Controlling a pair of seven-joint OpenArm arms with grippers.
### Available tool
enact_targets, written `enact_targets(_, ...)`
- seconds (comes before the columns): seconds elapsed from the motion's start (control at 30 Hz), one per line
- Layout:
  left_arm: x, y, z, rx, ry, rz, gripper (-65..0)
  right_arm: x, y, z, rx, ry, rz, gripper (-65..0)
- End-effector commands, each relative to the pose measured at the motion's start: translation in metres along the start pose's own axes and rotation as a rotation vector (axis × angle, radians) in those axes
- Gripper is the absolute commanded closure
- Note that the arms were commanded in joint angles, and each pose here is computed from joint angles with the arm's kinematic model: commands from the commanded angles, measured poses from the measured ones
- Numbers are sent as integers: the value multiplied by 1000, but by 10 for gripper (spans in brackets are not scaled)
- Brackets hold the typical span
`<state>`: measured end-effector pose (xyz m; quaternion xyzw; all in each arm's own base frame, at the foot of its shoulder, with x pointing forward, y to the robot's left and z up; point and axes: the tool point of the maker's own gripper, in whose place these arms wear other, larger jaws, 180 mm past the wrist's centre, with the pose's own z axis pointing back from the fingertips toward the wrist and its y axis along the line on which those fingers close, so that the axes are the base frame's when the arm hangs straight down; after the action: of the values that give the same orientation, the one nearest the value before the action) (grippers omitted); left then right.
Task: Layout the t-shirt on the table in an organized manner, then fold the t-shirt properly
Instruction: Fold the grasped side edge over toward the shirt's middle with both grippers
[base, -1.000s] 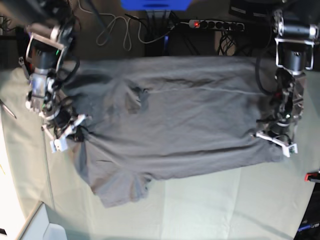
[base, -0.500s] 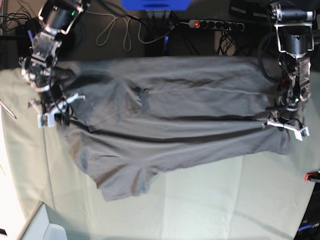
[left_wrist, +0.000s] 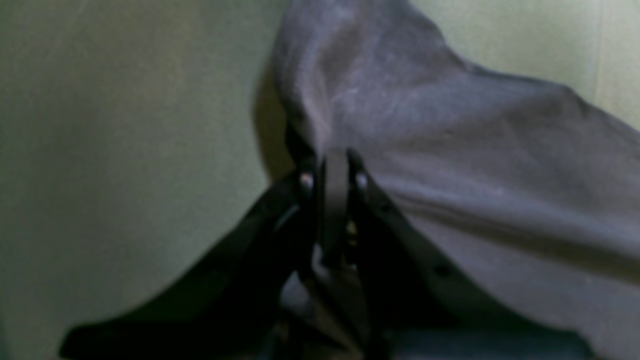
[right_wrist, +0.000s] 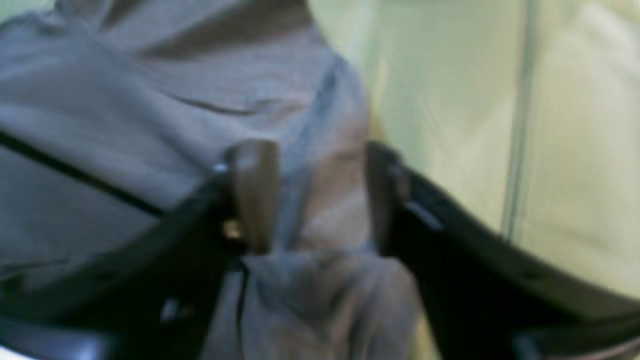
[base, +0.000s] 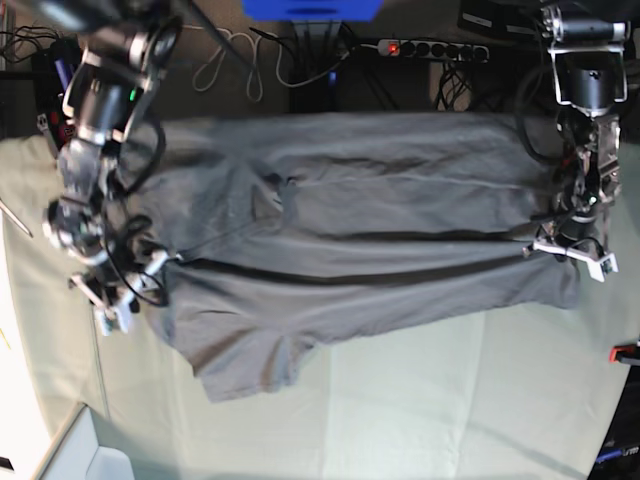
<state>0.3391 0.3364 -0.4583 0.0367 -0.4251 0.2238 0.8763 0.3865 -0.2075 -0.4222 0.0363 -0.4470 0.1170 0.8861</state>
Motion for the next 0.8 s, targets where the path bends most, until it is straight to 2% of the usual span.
enact_targets(0.0, 25, 2, 0, -1, -61, -8, 0, 14, -10, -5, -1, -32, -13, -382)
enact_targets(0.13, 26, 2, 0, 0, -63, -6, 0, 3, -13, -24, 43, 32, -71, -444)
enact_targets(0.23, 26, 3, 0, 1, -63, -4, 0, -10, -7, -30, 71, 71, -103, -444)
enact_targets(0.33, 26, 3, 0, 1, -63, -4, 0, -12, -4, -31, 78, 59, -106, -424)
enact_targets(0.37, 26, 3, 0, 1, -63, -4, 0, -11, -3, -31, 79, 51, -106, -394)
enact_targets(0.4, 26, 3, 0, 1, -63, -4, 0, -13, -3, -31, 80, 49, -108, -335)
enact_targets(0.53, 27, 2, 0, 1, -65, -4, 0, -17, 4, -31, 86, 49, -119, 0)
enact_targets(0.63, 27, 2, 0, 1, -65, -4, 0, -21, -5, -15, 43, 37, -75, 0)
enact_targets(0.77, 27, 3, 0, 2, -65, -3, 0, -16, -8, 24, -52, -48, -32, 0)
